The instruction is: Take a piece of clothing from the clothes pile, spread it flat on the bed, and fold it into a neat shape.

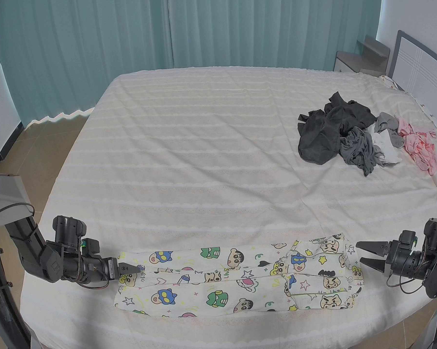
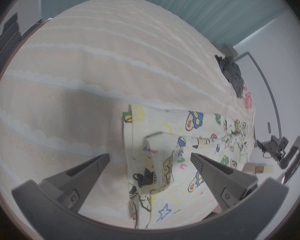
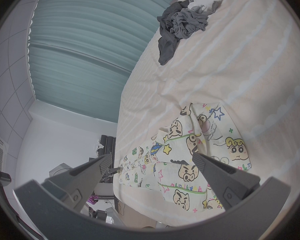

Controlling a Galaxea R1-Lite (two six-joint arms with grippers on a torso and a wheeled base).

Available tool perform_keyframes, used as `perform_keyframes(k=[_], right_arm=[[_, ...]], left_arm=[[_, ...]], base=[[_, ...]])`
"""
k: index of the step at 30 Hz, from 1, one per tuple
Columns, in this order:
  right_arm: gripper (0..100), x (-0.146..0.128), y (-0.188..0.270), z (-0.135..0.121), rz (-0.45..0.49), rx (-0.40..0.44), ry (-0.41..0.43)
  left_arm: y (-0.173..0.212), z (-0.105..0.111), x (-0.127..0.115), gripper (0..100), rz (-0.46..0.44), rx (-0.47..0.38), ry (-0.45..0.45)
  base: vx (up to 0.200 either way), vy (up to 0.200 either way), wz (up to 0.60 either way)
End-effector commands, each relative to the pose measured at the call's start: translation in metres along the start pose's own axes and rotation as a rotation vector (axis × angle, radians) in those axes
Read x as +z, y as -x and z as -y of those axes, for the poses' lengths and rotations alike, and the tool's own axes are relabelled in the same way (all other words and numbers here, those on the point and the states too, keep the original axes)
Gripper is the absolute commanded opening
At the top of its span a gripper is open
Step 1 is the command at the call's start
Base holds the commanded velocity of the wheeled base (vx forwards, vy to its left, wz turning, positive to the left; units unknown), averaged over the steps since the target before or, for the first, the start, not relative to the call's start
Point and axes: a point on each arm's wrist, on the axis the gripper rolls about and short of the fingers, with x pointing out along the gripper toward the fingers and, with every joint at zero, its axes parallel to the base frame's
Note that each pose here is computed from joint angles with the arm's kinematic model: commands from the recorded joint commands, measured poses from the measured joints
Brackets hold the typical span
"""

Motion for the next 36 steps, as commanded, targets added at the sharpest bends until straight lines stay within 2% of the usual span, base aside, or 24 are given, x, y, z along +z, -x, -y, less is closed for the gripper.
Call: perform_keyframes(k=[1,5,20,21,25,28,36], right_arm=[[100,-0.004,0.001,0.002,-0.013,-0.011,-0.020],[100,-0.005,0.001,0.002,-0.014,-0.010,-0.020],[100,-0.005,0.001,0.002,-0.015,-0.010,-0.019],[100,-0.005,0.001,0.002,-0.015,-0.010,-0.019],[100,-0.004,0.002,0.002,-0.009,-0.013,-0.006],[100,-0.004,0.002,0.003,-0.006,-0.016,-0.002],[100,-0.004,0.002,0.003,-0.006,-0.018,-0.004]], left_arm=[[0.000,0.006,-0.002,100,-0.027,-0.007,-0.045],[-0.009,0.007,-0.008,100,-0.070,0.013,-0.083],[-0.027,0.022,-0.005,100,-0.072,0.050,-0.099],[-0.027,0.023,-0.007,0,-0.079,0.050,-0.102],[-0.027,0.027,-0.013,0,-0.116,0.052,-0.106],[-0.025,0.027,-0.015,0,-0.141,0.084,-0.102],[-0.002,0.034,-0.007,0,-0.119,0.090,-0.098]], base=[[0.000,0.000,0.00],[0.000,0.000,0.00],[0.000,0.000,0.00],[0.000,0.000,0.00],[0.000,0.000,0.00],[0.000,0.000,0.00],[0.000,0.000,0.00]])
